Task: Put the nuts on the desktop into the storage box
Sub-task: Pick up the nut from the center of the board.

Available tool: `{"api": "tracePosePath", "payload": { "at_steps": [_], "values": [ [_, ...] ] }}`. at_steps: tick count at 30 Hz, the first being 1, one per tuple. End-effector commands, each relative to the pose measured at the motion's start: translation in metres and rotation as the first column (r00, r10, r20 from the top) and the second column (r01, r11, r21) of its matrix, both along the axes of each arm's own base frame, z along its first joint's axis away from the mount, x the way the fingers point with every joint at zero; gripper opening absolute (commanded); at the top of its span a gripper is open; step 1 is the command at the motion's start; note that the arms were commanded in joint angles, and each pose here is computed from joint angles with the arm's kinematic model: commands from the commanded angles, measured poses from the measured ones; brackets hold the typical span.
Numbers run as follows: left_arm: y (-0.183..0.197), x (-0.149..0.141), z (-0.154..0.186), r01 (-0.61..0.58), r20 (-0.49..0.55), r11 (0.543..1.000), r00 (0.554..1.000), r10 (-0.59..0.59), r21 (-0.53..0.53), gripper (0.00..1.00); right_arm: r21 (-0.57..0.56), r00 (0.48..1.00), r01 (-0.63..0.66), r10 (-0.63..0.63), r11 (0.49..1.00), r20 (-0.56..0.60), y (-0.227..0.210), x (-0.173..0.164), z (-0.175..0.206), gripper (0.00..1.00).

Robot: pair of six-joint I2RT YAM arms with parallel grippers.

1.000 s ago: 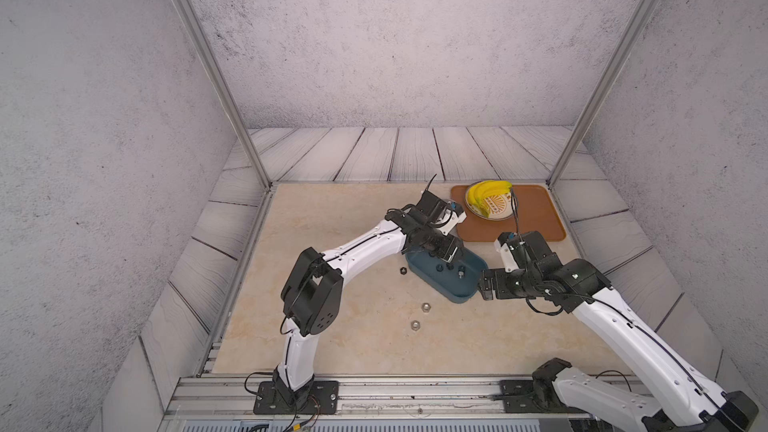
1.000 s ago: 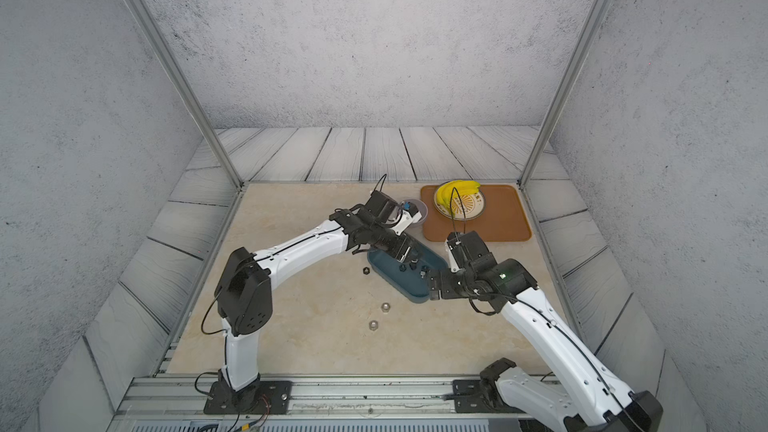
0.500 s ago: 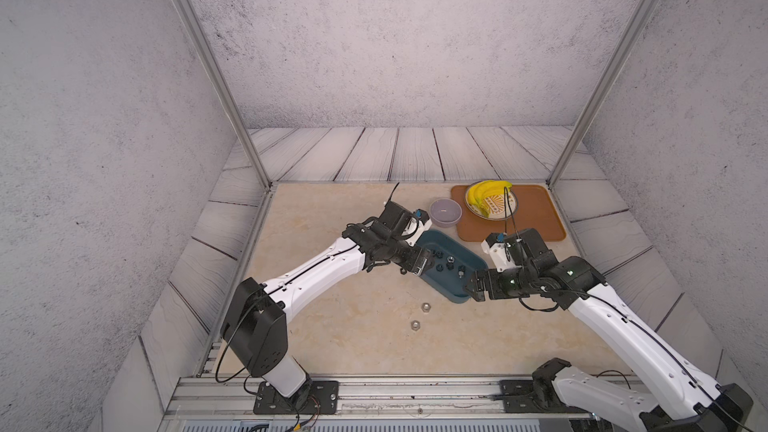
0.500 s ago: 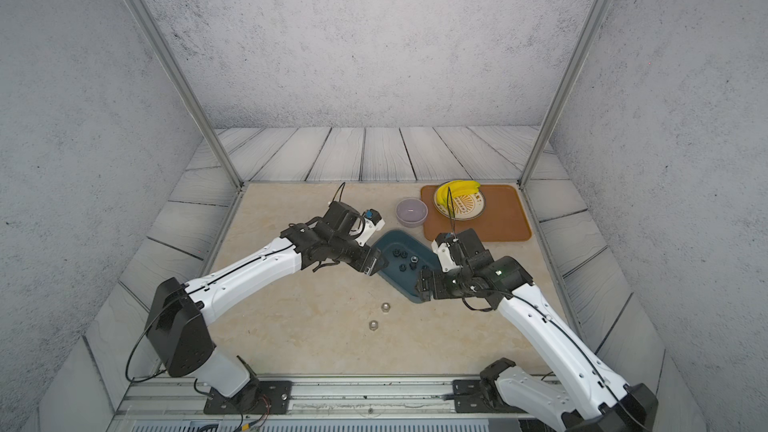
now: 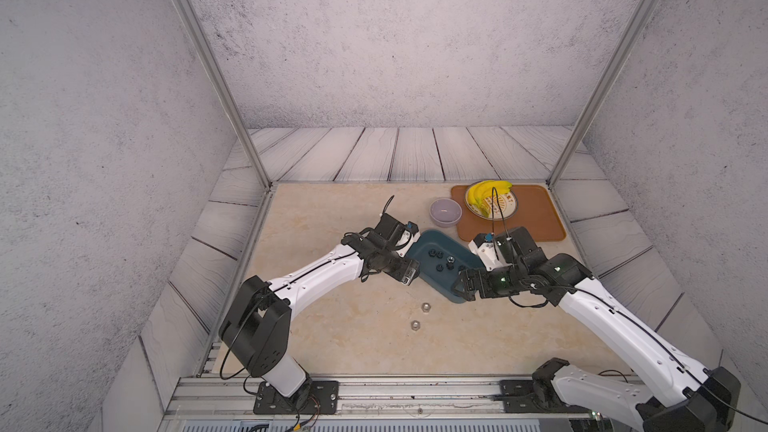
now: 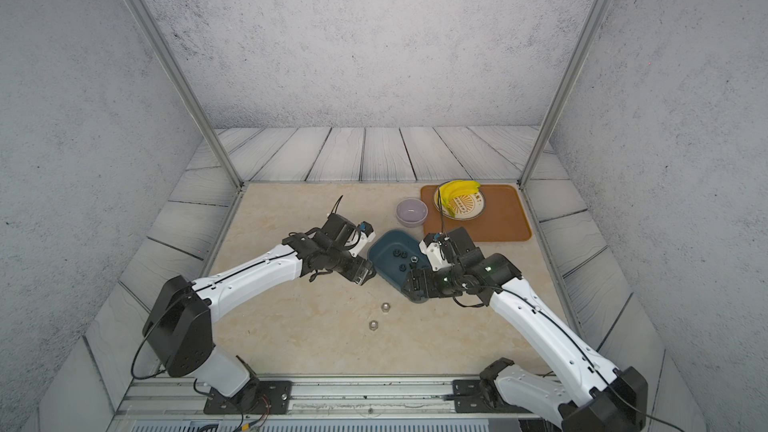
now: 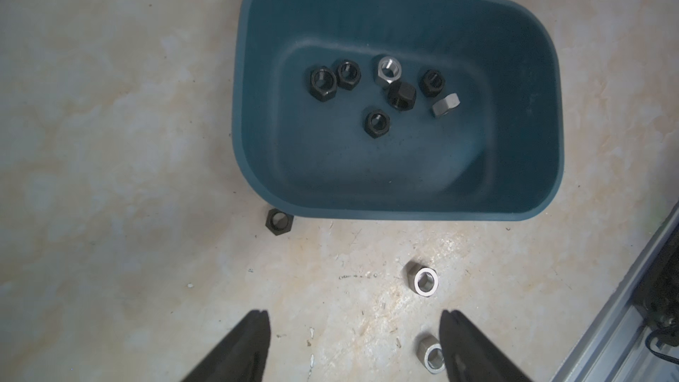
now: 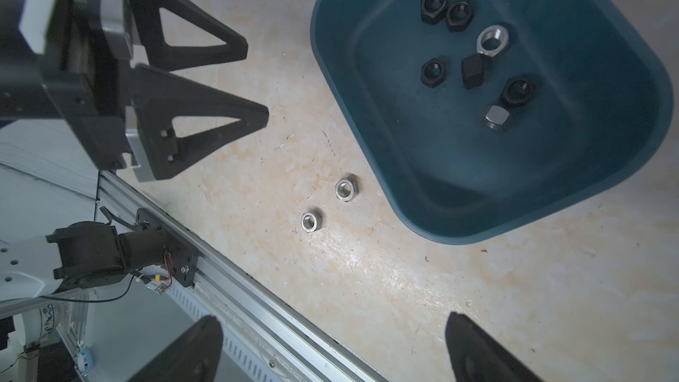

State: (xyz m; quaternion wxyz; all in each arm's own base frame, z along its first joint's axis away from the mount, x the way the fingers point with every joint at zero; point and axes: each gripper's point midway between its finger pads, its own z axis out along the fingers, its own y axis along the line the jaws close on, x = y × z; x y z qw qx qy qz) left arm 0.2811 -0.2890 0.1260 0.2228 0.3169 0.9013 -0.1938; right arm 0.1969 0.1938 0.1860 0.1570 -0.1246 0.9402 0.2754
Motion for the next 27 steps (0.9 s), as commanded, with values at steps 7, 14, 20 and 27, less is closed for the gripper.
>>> {"api": "tracePosePath", "payload": {
  "at_steps": [7, 14, 20, 27],
  "values": [
    [0.039, -0.009, -0.010, -0.217, -0.064, 0.974, 0.973, 0.222, 0.069, 0.84, -0.101, 0.998, -0.012, 0.007, 0.995, -0.059, 0.026, -0.009, -0.035, 0.99],
    [0.062, -0.024, -0.010, -0.392, -0.178, 0.918, 0.901, 0.395, 0.050, 0.99, -0.155, 0.999, -0.012, 0.004, 0.988, -0.051, 0.045, -0.009, -0.057, 0.98],
    [0.092, -0.036, -0.008, -0.491, -0.186, 0.865, 0.844, 0.502, 0.107, 0.98, -0.226, 0.999, 0.006, -0.018, 0.974, -0.049, 0.053, -0.007, -0.079, 0.92],
    [0.119, -0.050, -0.012, -0.596, -0.187, 0.789, 0.767, 0.614, 0.148, 0.98, -0.337, 0.999, -0.043, 0.039, 0.941, -0.017, 0.063, -0.003, -0.101, 0.84]
  ]
}}
